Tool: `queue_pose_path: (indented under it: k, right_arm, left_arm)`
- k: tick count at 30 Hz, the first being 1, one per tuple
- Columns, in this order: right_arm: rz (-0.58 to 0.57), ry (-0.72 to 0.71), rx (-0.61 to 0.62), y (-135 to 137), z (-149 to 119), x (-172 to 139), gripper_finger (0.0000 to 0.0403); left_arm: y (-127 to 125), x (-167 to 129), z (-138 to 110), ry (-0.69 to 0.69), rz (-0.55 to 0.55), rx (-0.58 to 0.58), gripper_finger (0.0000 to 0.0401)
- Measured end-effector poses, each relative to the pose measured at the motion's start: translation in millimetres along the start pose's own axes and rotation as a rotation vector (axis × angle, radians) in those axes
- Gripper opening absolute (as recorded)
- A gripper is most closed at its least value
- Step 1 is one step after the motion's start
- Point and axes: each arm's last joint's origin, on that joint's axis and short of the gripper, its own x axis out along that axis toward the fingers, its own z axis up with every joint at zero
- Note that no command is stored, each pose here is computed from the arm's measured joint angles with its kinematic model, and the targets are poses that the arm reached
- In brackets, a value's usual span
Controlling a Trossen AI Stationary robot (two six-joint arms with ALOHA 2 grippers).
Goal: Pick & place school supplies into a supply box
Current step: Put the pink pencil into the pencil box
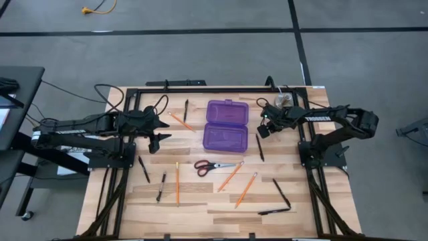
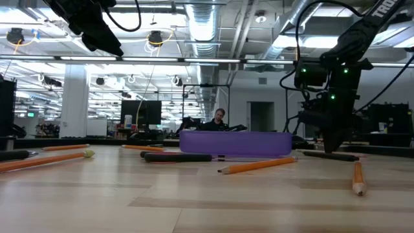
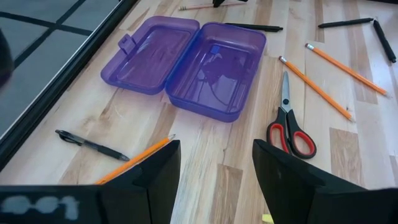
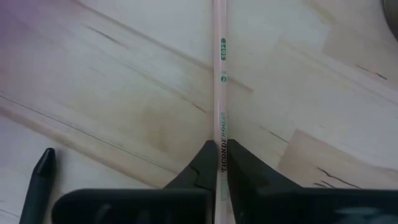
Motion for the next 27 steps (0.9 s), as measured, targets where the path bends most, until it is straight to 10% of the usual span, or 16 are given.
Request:
queue_pose_path:
  k: [27]
  right_arm:
    - [0.065, -0.045, 0.036, -4.2, -3.8, -18.5, 0.0001]
  left_arm:
    - [-0.8, 0.1, -0.1, 0.004, -0.025, 0.000, 0.0190]
